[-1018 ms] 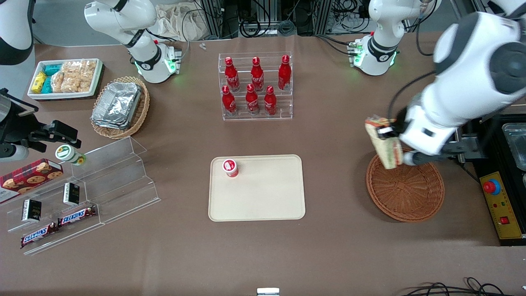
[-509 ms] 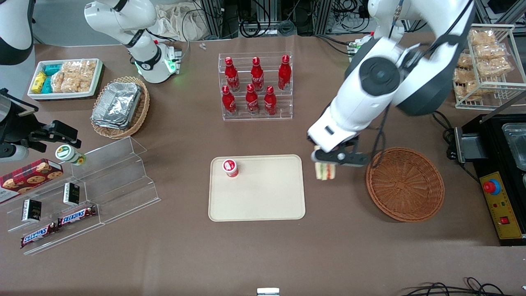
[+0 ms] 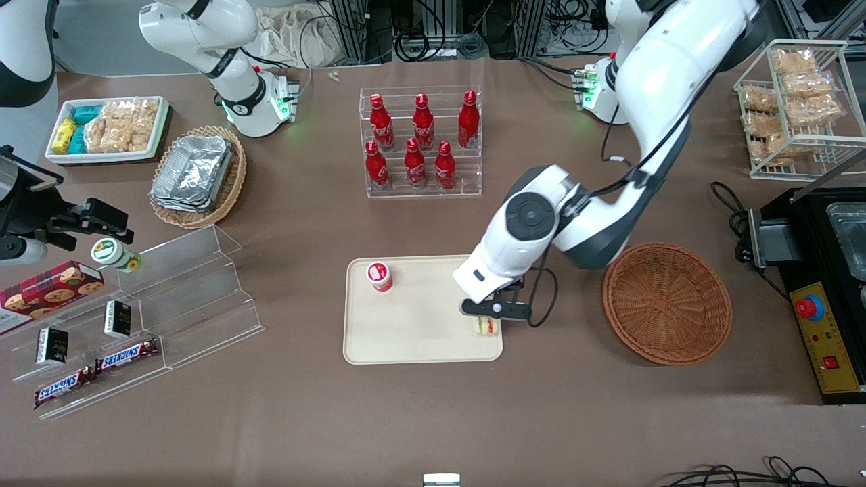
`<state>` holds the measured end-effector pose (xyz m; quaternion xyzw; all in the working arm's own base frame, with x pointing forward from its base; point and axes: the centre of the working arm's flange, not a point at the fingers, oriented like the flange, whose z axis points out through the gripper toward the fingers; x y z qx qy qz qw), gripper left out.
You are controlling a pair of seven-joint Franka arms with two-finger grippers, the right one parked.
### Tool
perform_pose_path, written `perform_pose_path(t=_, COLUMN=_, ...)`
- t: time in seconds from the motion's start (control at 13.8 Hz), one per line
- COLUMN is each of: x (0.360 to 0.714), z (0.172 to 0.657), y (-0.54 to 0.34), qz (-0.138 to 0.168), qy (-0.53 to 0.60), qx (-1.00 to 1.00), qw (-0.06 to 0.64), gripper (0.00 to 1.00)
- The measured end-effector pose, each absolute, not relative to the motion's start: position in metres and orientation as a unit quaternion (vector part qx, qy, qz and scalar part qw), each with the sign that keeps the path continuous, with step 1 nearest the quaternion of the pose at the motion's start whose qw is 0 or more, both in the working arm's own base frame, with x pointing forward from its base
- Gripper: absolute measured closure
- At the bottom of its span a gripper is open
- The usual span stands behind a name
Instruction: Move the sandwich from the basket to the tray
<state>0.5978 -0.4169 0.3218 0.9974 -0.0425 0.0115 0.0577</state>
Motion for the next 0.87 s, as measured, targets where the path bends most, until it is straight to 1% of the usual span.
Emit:
perform_pose_path(t=0.36, x=0.597, z=0.255, y=-0.416, qz=-0.022, qy=-0.040, qx=0.998, qw=0.053, gripper=0.85)
perform_pose_path(t=0.51, x=0.596, z=0.238, y=-0.417, qz=-0.029, qy=-0.040, qx=0.997, qw=0.057, gripper=0.85)
perform_pose_path(t=0.65, x=0.596, z=0.234, y=-0.417, qz=-0.031, qy=-0.040, qx=0.997, qw=0.058, gripper=0.85)
perform_pose_path(t=0.8, x=0.599, z=0.239, y=-0.416, qz=-0.029, qy=-0.037, qx=0.997, qw=0.058, gripper=0.70)
perform_pose_path(t=0.87, x=0.600, z=0.243, y=-0.415, qz=-0.032, qy=-0.035, qx=0.997, qw=0.053, gripper=0.59)
